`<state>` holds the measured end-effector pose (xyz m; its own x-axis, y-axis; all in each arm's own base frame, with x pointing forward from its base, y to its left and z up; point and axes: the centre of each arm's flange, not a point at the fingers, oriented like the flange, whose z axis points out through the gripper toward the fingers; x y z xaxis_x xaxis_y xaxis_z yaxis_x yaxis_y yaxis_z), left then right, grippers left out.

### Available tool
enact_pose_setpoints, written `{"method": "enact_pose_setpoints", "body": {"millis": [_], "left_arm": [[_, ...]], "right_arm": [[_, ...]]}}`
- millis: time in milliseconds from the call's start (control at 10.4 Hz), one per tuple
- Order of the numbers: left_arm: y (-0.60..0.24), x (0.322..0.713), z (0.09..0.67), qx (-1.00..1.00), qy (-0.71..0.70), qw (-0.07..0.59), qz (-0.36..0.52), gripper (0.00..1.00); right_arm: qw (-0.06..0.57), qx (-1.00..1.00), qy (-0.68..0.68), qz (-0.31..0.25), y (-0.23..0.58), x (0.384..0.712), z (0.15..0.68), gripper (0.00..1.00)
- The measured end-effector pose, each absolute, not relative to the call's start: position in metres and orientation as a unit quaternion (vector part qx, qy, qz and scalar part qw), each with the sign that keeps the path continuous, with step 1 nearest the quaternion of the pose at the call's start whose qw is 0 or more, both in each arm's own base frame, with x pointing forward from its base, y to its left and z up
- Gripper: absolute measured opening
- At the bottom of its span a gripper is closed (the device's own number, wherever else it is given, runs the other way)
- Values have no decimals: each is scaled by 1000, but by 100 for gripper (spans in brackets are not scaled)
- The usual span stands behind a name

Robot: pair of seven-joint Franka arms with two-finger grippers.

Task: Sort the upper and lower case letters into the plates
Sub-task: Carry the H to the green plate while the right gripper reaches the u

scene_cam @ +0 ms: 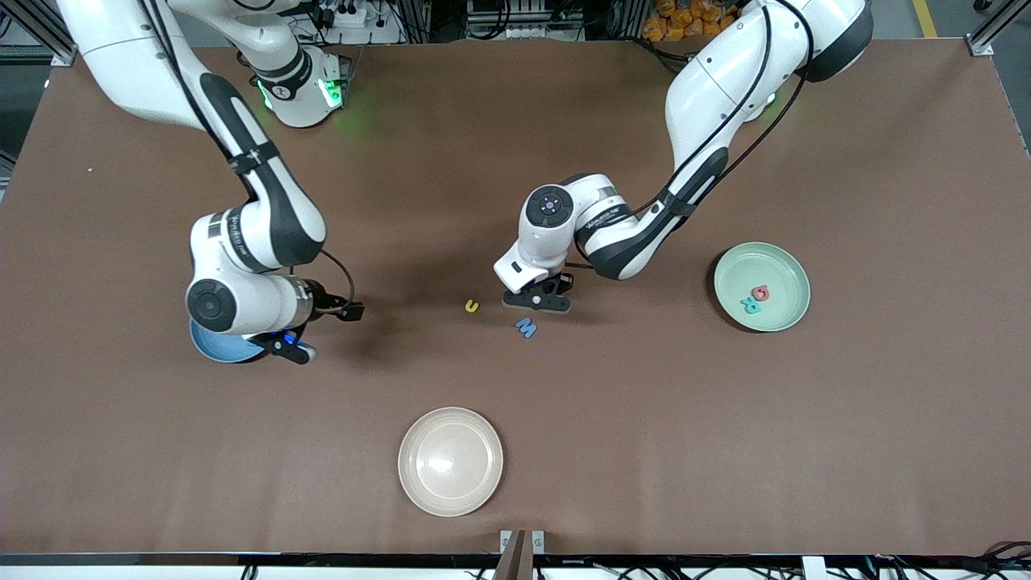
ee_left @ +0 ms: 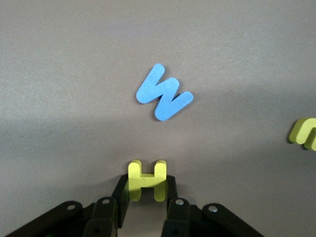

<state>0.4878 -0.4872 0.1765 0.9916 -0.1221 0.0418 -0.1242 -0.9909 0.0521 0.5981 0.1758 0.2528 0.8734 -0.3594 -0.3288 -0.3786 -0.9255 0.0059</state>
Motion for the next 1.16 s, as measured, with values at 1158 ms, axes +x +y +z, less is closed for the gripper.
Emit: {"method": "enact_pose_setpoints", "body": {"millis": [1158], "left_arm": [[-322, 583, 297, 996, 11, 0, -84, 34]], "right_arm": [[53, -978, 186, 77, 368, 539, 209, 90]]}}
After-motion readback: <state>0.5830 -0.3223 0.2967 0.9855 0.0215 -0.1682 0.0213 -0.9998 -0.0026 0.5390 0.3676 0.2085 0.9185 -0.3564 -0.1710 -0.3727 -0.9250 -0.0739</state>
